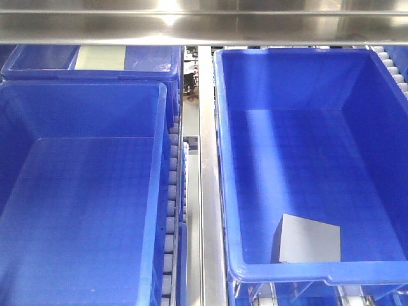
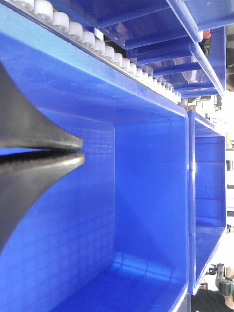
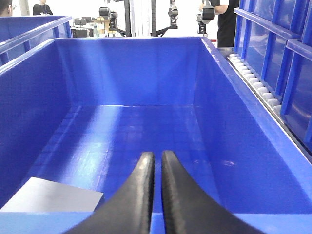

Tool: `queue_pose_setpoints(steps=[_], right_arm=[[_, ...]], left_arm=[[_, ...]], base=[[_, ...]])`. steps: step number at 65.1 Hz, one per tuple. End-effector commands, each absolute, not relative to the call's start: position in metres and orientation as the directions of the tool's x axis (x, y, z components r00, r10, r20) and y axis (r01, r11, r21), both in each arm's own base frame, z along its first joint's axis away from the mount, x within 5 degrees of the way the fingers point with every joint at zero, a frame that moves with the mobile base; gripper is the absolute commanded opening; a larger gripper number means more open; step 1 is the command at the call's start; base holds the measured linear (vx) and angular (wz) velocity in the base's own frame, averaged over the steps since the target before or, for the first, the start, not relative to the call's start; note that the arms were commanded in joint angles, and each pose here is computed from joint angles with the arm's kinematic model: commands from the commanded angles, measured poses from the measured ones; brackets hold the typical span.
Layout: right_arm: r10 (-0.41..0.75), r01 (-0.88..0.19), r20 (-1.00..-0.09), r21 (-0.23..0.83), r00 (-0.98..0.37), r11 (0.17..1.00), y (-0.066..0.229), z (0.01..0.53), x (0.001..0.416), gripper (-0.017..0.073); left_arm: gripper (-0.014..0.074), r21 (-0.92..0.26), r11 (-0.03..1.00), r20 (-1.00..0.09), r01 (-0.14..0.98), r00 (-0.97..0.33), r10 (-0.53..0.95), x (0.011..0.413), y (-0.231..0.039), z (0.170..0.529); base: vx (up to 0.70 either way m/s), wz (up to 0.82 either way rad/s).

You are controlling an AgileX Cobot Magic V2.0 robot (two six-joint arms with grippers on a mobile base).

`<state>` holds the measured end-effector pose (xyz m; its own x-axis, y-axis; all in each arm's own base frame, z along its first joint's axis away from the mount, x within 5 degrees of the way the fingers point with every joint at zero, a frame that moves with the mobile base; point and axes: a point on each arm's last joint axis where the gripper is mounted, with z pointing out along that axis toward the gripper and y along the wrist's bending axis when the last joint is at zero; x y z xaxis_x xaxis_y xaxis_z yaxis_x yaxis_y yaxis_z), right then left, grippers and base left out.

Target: Sort gray base to blue bin

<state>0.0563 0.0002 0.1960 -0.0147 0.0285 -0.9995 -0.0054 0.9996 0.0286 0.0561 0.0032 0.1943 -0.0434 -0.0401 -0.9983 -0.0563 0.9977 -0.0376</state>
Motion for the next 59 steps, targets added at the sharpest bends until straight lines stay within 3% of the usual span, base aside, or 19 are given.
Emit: queue_pose_setpoints(steps=[1, 59], right_arm=[[0.016, -0.005, -0.998, 0.016, 0.066, 1.0, 0.0002, 0.2029, 0.0556, -0.0004], [0.016, -0.005, -0.998, 0.016, 0.066, 1.0, 0.0002, 0.2029, 0.0556, -0.0004]], left_arm=[[-0.0006, -0.055, 0.997, -0.998, -0.05, 0.032, -0.053, 0.0561, 0.0029, 0.1971], [-0.0006, -0.055, 0.997, -0.998, -0.05, 0.033, -0.053, 0.056, 0.0029, 0.1976]], base=[[0.0, 0.0], [0.0, 0.0]])
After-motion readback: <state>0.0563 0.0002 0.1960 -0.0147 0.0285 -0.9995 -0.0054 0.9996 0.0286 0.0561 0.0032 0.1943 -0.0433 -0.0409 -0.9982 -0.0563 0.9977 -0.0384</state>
